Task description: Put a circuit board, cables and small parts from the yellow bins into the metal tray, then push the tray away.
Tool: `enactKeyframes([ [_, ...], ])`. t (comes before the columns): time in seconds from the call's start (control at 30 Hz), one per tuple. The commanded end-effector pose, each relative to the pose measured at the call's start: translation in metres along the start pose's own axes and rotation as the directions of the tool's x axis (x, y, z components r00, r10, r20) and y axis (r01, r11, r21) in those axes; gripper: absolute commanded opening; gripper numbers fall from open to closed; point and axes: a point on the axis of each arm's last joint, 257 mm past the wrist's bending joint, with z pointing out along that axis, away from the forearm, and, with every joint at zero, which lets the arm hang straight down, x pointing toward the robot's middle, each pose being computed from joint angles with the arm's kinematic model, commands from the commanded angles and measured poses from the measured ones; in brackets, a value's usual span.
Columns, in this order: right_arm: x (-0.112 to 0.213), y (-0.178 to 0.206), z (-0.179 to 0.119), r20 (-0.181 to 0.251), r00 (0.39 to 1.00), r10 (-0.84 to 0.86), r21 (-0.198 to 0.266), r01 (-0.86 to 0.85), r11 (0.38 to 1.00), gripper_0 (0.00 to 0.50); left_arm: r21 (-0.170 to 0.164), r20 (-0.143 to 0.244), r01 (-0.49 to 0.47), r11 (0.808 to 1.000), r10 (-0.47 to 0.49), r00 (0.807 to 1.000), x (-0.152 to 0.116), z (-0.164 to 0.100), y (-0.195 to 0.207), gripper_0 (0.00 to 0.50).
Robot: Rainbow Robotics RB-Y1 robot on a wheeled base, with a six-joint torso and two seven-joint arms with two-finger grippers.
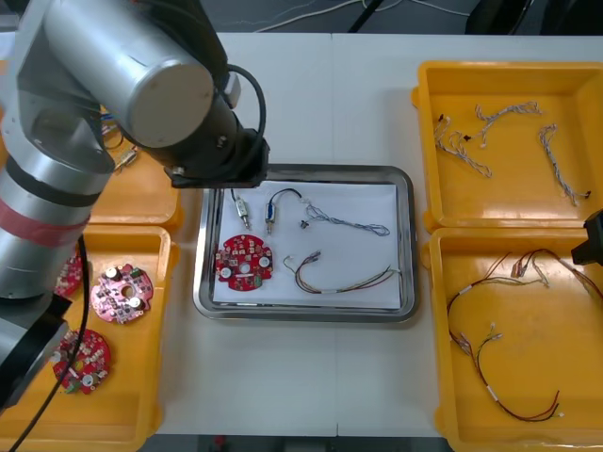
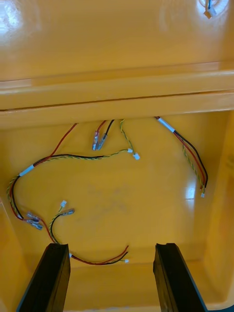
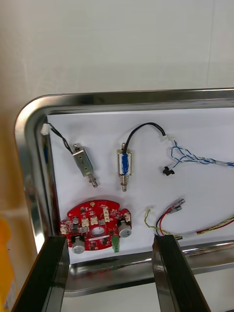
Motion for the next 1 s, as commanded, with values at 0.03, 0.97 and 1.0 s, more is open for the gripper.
enactKeyframes([
  [0.03,-0.010,0.007,-0.019,0.040,0.998,-0.058,0.041,0.056,0.998,0.500,-0.013,0.081,0.011,1.000,-0.010,0.997,-0.026,-0.037,0.028,0.500],
  [0.97,0.005,0.157,-0.006,0.051,0.716,-0.696,-0.034,0.698,0.716,0.500,-0.171,0.043,0.022,0.985,-0.015,0.999,0.013,-0.070,0.209,0.500],
  [1.0,0.006,0.163,-0.005,0.055,0.688,-0.724,-0.037,0.726,0.687,0.500,-0.184,0.040,0.014,0.983,-0.007,0.999,0.016,-0.071,0.216,0.500],
])
